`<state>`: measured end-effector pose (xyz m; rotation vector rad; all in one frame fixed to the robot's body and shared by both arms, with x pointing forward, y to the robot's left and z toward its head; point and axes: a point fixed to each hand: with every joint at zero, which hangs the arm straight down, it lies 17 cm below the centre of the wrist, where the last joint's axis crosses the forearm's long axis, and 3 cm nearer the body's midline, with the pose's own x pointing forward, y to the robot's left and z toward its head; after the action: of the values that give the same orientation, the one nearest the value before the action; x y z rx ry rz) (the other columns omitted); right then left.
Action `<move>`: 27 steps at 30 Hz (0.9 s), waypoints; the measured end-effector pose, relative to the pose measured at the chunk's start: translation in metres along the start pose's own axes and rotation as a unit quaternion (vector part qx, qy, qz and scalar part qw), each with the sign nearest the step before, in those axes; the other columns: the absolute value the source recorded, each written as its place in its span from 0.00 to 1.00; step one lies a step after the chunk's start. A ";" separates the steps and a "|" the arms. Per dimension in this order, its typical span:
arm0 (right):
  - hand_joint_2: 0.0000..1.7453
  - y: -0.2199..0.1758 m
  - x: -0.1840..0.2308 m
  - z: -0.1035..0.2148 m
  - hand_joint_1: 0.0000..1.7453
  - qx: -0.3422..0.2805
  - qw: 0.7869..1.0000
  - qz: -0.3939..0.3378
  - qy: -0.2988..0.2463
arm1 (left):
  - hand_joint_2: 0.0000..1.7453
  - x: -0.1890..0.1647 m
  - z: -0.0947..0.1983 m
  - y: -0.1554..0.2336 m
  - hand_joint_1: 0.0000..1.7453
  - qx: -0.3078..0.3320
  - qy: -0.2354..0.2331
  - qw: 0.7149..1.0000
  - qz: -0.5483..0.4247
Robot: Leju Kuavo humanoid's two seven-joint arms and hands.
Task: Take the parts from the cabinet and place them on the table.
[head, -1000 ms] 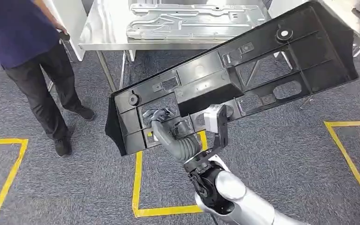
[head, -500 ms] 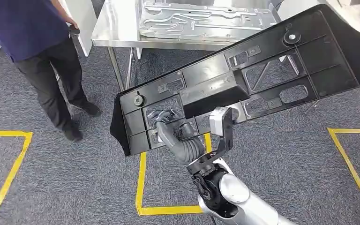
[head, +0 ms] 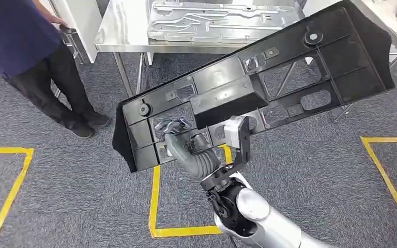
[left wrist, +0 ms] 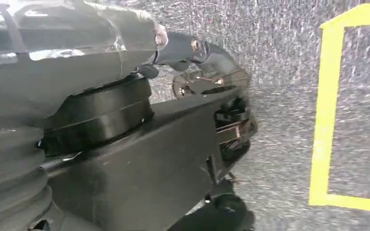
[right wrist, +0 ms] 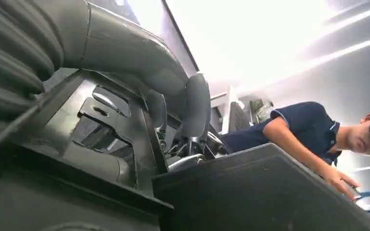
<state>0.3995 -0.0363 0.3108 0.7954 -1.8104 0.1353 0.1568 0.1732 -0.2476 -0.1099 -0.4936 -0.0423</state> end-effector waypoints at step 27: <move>1.00 -0.032 -0.028 0.013 1.00 -0.073 0.997 0.005 0.012 | 1.00 -0.015 0.002 0.055 0.00 0.060 0.016 0.996 0.070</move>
<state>0.4128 -0.0541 0.2718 0.6783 -1.7794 0.0191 0.1459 0.2283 -0.2583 -0.0259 -0.4535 0.1216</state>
